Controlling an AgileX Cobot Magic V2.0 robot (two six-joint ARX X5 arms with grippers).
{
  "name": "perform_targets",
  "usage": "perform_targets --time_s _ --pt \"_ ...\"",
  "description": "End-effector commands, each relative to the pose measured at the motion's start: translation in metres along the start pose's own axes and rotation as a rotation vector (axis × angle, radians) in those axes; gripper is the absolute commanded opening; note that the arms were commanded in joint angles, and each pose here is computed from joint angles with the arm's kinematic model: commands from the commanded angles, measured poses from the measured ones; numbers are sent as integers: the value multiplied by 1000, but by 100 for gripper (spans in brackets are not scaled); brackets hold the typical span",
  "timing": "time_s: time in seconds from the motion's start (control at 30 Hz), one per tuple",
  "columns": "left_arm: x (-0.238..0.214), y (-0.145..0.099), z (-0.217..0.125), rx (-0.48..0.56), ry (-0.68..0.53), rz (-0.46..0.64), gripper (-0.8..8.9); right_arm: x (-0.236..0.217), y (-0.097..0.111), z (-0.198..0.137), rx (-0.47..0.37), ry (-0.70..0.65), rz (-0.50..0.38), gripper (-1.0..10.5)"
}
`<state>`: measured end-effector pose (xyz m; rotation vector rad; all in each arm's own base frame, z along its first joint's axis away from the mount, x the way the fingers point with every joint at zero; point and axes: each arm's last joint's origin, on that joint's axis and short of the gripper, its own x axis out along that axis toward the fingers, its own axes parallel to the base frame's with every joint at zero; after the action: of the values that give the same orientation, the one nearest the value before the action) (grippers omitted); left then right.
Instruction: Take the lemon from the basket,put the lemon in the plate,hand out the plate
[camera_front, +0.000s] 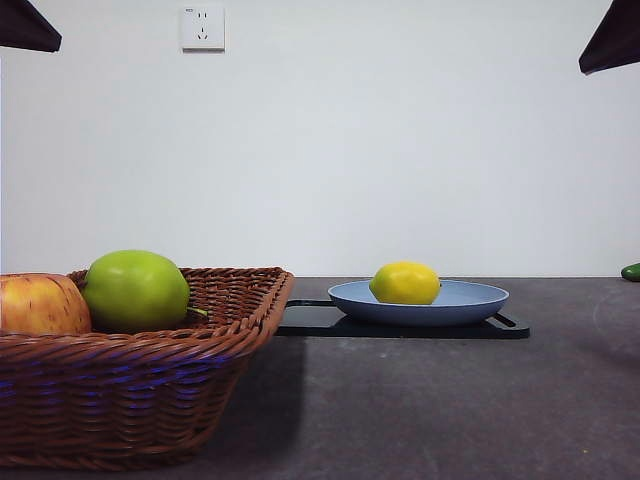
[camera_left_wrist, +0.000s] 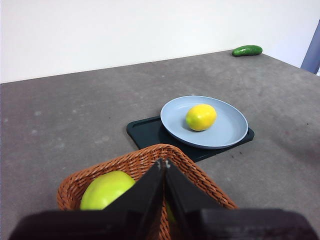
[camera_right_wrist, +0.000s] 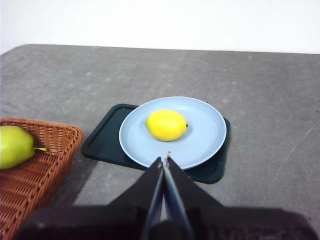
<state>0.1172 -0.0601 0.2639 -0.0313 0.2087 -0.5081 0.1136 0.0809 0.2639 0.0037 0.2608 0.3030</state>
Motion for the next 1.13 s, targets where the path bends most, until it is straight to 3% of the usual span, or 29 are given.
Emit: perform_targets --time_s 0.03,0.13,0.33,0.6,0.87,1.13 --pt "-2 -1 2 -5 -6 -2 8 -1 1 5 17 -23 7 3" --pt "-22 4 2 71 -37 76 8 -2 1 5 18 -24 5 3" --pt "-64 13 -6 79 -158 263 8 -3 1 6 20 -30 8 3" --pt "-53 37 -57 68 -130 493 8 -4 0 6 22 -34 9 3" --pt "-29 52 -108 31 -45 525 8 -4 0 6 22 -35 9 3" --pt "-27 53 -118 -3 -13 522 8 -4 0 6 22 -35 9 3"
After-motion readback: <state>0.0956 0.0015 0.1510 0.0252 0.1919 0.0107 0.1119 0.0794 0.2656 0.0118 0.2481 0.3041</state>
